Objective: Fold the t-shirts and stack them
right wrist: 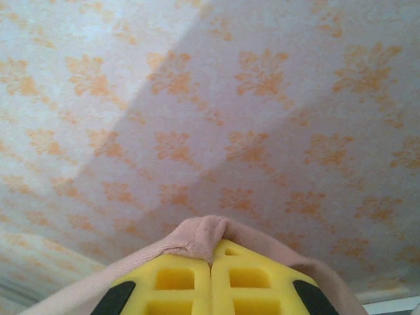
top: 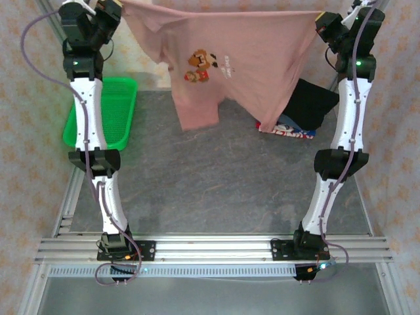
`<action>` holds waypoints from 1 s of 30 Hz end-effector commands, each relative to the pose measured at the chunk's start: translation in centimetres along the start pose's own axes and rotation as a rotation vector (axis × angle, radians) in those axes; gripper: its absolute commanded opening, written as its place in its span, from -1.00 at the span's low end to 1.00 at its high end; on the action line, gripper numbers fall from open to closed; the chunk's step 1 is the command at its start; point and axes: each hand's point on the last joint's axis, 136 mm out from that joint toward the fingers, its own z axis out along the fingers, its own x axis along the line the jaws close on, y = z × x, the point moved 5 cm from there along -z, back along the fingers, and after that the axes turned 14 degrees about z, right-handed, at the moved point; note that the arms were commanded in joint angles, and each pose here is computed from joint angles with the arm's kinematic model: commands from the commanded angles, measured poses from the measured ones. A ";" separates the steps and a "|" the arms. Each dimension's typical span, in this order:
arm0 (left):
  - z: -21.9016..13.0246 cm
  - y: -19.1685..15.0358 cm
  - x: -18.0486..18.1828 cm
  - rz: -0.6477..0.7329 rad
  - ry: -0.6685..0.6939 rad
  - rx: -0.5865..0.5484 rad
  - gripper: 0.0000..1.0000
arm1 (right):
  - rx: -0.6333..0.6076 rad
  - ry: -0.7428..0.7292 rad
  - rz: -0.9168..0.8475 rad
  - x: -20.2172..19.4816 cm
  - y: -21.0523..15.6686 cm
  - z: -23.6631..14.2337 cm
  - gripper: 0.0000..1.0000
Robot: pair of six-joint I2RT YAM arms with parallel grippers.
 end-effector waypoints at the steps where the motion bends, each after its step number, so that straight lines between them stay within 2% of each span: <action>1: -3.4 2.1 -3.7 0.166 -0.062 0.006 -1.00 | 0.005 0.030 -0.051 2.4 0.6 -3.1 -1.00; 6: -4.6 -3.2 -3.4 0.264 0.036 0.237 -1.00 | 0.136 -0.081 -0.055 -1.0 -3.2 -4.6 -1.00; 10: -7.7 -10.3 -1.3 0.250 0.144 0.441 -1.00 | 0.318 -0.213 -0.034 -6.3 -9.9 -7.2 -1.00; 14: -12.8 -18.8 3.3 0.157 0.281 0.582 -1.00 | 0.422 -0.346 0.072 -12.4 -17.6 -11.0 -1.00; 16: -16.2 -23.3 6.0 0.098 0.374 0.671 -1.00 | 0.482 -0.438 0.098 -15.1 -21.5 -13.9 -1.00; 19: -21.9 -28.3 9.3 0.063 0.533 0.788 -1.00 | 0.513 -0.560 0.172 -18.2 -25.5 -18.1 -1.00; 25: -31.6 -34.4 14.1 -0.034 0.845 0.934 -1.00 | 0.535 -0.766 0.238 -22.1 -30.4 -24.9 -1.00; 30: -36.2 -37.1 16.1 -0.060 1.039 1.026 -1.00 | 0.570 -0.873 0.349 -24.5 -33.5 -27.5 -1.00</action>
